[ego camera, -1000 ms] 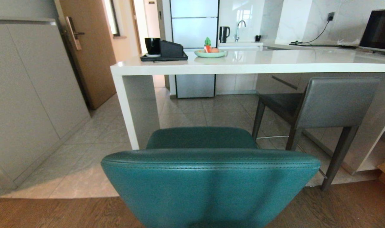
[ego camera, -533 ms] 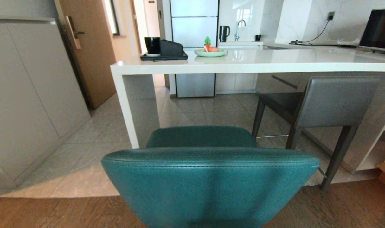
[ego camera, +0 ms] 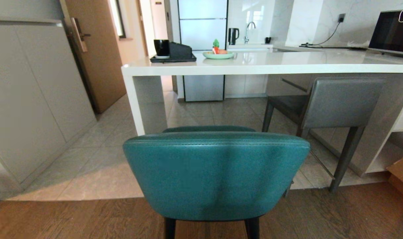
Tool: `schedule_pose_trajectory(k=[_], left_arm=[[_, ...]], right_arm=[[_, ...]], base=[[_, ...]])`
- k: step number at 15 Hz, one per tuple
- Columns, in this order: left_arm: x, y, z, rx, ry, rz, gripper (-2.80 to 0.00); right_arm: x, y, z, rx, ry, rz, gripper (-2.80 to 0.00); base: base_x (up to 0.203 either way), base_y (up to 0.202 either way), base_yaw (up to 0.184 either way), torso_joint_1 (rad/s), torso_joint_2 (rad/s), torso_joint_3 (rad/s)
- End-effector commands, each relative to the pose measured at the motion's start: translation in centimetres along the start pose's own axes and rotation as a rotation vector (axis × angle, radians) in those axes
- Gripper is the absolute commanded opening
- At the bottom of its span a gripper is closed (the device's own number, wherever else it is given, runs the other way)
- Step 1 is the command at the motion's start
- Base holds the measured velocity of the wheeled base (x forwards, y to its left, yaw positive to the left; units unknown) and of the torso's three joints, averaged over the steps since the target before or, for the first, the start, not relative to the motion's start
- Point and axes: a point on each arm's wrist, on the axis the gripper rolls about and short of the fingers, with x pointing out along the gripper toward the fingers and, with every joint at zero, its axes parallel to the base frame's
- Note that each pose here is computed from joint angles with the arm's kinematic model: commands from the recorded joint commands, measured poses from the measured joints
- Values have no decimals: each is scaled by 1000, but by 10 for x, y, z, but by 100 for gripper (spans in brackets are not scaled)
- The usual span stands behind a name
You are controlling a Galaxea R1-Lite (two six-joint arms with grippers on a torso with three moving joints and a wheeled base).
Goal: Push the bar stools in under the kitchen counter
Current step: Pull the gray chair out from under the dining table
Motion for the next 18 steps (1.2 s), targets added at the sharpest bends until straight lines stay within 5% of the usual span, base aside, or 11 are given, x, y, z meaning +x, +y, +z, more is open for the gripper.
schedule_pose_trajectory(k=[1, 5, 18], left_arm=[[0, 0, 0, 0, 1, 2, -280], [0, 0, 0, 0, 1, 2, -280], [0, 0, 0, 0, 1, -1, -280]], right_arm=[[0, 0, -1, 0, 6, 0, -280], [0, 0, -1, 1, 5, -1, -280], [0, 0, -1, 1, 6, 0, -280]], base=[[0, 0, 0, 0, 0, 0], [3, -41, 0, 1, 4, 2], [0, -193, 2, 1, 2, 3]])
